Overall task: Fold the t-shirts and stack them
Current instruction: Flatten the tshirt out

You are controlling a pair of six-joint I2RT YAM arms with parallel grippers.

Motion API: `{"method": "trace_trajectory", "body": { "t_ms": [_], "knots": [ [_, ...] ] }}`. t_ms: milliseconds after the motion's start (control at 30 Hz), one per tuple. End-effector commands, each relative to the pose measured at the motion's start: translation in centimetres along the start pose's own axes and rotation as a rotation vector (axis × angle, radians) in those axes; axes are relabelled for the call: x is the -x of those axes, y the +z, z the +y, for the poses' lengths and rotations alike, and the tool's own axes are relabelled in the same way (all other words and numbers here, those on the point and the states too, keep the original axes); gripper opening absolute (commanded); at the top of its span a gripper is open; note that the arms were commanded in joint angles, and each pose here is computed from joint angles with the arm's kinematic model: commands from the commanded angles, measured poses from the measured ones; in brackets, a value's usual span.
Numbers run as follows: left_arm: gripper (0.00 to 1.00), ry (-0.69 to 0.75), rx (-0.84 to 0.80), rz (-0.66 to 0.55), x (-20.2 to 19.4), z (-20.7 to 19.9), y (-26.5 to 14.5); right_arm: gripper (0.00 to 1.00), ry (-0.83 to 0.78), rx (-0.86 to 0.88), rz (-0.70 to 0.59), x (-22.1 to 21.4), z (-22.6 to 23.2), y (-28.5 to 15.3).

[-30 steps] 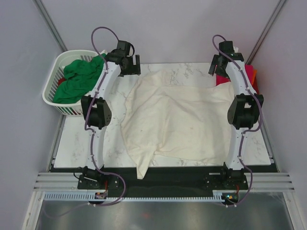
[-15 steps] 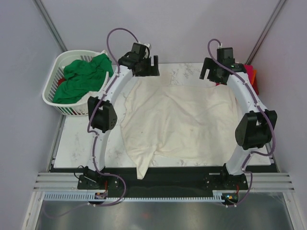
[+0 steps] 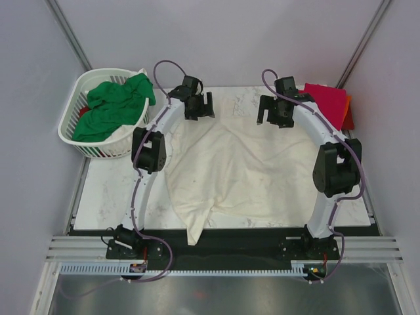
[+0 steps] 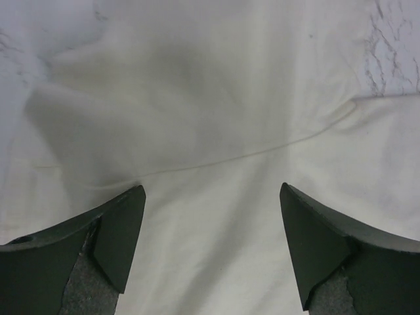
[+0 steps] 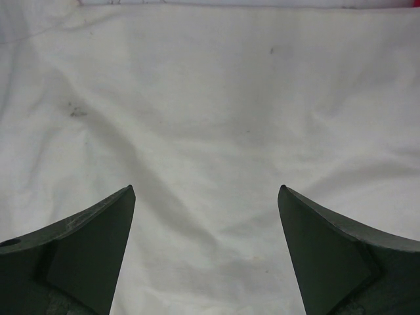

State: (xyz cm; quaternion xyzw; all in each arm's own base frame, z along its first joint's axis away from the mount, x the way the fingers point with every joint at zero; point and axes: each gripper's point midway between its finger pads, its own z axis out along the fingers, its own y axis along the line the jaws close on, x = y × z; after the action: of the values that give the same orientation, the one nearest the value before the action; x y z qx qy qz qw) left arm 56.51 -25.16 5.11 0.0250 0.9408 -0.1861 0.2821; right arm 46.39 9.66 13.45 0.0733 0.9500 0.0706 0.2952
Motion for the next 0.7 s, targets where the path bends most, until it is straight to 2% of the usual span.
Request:
{"method": "trace_trajectory", "body": {
  "t_ms": [0,367,533,600,667],
  "knots": [
    [0.90,-0.117,0.043,-0.029,1.4,4.6,0.4,0.98,-0.031,0.038,-0.038,0.4,1.4,-1.2],
    [0.89,-0.251,0.224,-0.043,1.8,15.9,-1.9,0.98,-0.036,0.067,-0.005,-0.6,2.7,1.2],
    [0.91,-0.274,0.290,-0.092,3.2,18.3,-3.3,0.98,-0.043,0.076,0.022,-1.2,3.4,3.1],
    [0.91,-0.295,0.268,-0.112,4.2,18.8,-3.9,0.98,-0.048,0.076,0.038,-1.3,3.7,4.6],
    [0.92,-0.279,0.203,-0.115,4.9,17.6,-4.1,0.98,-0.050,0.064,0.064,-1.8,3.6,6.6]
  ]
}}
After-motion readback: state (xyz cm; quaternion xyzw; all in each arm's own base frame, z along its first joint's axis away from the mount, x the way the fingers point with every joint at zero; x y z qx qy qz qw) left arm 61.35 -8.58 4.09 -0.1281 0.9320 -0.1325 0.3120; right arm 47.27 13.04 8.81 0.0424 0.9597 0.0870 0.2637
